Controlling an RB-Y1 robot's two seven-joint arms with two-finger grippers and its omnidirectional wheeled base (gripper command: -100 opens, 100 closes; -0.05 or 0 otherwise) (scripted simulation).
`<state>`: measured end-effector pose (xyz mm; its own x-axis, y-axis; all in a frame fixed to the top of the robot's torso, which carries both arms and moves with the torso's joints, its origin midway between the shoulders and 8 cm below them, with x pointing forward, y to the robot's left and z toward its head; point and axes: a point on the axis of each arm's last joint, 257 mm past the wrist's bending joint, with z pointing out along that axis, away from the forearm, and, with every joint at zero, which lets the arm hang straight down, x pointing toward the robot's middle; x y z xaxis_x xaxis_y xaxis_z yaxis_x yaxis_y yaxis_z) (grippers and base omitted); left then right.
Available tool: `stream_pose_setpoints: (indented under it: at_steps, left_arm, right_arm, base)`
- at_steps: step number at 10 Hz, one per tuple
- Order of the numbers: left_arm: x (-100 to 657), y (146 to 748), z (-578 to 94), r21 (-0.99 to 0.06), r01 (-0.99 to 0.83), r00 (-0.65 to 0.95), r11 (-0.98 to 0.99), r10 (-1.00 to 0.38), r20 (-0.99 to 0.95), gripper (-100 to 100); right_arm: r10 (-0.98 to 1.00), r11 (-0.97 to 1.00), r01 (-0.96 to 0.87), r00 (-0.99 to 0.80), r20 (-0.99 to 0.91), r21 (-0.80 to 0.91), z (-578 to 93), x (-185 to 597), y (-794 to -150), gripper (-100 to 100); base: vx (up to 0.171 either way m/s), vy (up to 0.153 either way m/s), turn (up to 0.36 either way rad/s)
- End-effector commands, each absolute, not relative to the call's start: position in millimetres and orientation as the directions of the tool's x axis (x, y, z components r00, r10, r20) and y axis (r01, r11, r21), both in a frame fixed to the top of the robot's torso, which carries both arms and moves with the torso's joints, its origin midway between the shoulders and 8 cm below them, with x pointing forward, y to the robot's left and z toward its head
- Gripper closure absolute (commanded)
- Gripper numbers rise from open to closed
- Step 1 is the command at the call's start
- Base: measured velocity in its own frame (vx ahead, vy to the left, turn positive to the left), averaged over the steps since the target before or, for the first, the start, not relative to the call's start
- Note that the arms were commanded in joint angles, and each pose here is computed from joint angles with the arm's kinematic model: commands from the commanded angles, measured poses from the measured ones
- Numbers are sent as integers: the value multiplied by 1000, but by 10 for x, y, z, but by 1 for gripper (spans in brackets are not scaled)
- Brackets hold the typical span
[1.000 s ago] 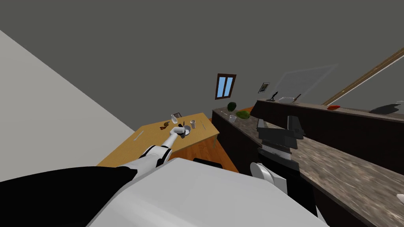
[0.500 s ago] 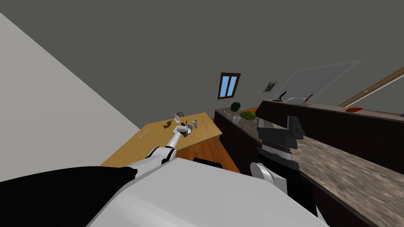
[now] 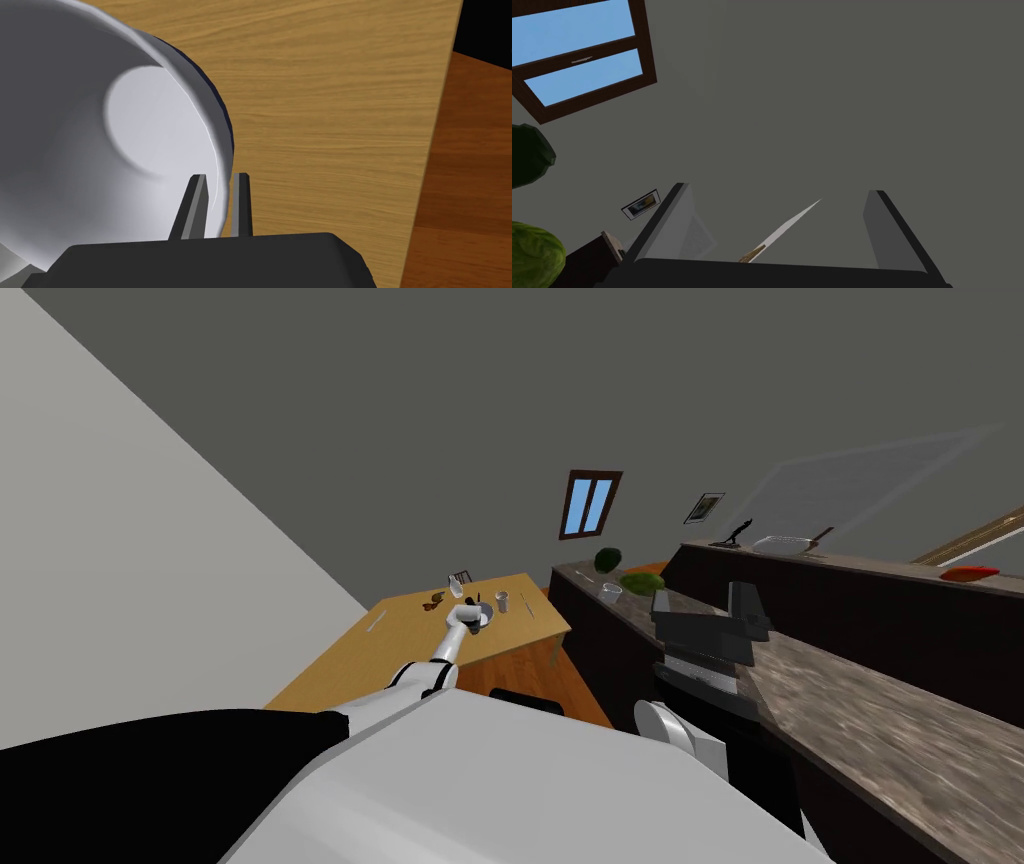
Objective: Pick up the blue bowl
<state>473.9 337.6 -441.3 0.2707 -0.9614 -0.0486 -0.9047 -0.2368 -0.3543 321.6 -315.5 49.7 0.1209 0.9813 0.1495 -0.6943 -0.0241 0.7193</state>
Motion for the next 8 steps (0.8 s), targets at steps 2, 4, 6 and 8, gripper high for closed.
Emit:
stream_pose_setpoints:
  at_steps: [2, 4, 6, 8]
  left_arm:
    - [4710, 3411, -4398, -354, -909, 270, -221, -958, -94, 100]
    - [4725, 3192, -4306, -349, -900, 300, -261, -952, -62, 100]
    - [4699, 3271, -4301, -351, -905, 296, -242, -949, -111, 100]
    - [4696, 3251, -4311, -348, -905, 297, -246, -950, -100, 0]
  right_arm:
    - [981, -24, -694, 121, 150, 719, 497, 3216, -3155, 0]
    - [981, -24, -694, 121, 149, 719, 497, 3215, -3155, 0]
    - [981, -24, -694, 121, 150, 719, 497, 3216, -3155, 0]
    - [981, -24, -694, 121, 150, 719, 497, 3216, -3155, 0]
  base:
    - [3, 35, -26]
    - [5, 72, 140]
    - [1, 27, -3]
    - [0, 0, 0]
